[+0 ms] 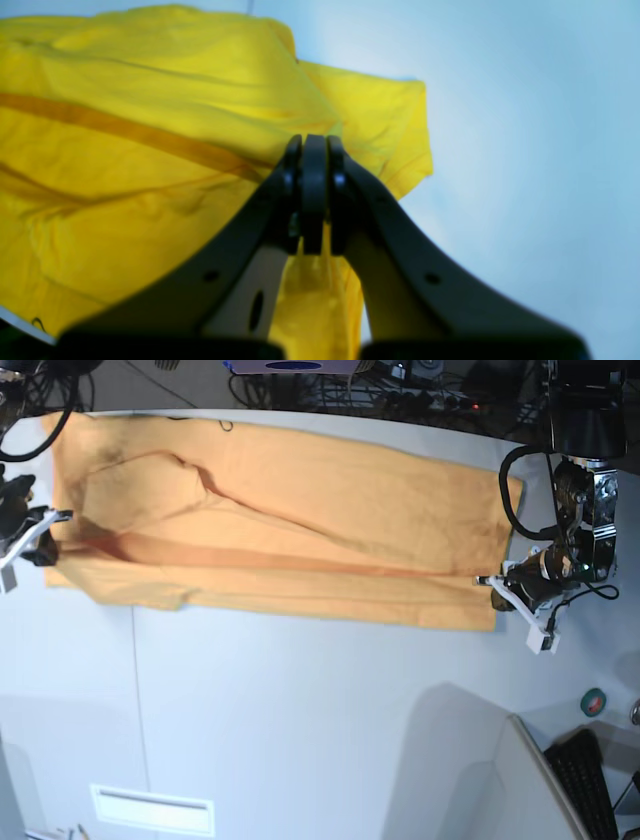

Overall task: Layout the t-shirt on the table in an organized manner, then fold the t-shirt properly
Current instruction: 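Drag the folded strip with both grippers away from the table edge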

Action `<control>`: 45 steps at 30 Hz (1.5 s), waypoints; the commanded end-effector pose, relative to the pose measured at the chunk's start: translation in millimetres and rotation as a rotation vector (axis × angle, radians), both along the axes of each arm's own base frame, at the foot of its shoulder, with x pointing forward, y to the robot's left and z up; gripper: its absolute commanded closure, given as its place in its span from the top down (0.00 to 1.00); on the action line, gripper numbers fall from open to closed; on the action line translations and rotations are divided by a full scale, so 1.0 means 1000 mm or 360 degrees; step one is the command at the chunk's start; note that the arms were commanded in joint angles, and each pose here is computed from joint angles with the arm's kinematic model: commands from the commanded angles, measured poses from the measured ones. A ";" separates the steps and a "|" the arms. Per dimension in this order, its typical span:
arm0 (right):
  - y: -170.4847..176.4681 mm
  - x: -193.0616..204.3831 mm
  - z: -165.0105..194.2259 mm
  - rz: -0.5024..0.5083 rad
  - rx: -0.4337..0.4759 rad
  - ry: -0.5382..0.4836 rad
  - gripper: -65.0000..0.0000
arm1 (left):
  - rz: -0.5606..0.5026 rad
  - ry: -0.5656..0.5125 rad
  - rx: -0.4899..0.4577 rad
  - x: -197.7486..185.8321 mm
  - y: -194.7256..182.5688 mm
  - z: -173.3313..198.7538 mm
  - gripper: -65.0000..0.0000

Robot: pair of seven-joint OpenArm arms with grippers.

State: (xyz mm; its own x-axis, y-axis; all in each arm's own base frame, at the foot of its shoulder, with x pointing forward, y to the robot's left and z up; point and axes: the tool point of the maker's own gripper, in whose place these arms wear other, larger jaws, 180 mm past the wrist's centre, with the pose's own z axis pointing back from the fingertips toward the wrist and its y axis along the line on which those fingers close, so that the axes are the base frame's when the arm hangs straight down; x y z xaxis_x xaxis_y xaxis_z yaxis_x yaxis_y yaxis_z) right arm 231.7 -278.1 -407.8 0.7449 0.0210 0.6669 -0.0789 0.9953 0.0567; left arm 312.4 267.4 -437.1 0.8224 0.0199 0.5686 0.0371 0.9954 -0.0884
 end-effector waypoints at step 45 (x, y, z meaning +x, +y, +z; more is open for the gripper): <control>0.017 -0.090 -0.029 0.0027 0.0012 0.0319 0.00 | -0.0091 0.0147 0.0128 -0.047 0.014 -0.004 0.00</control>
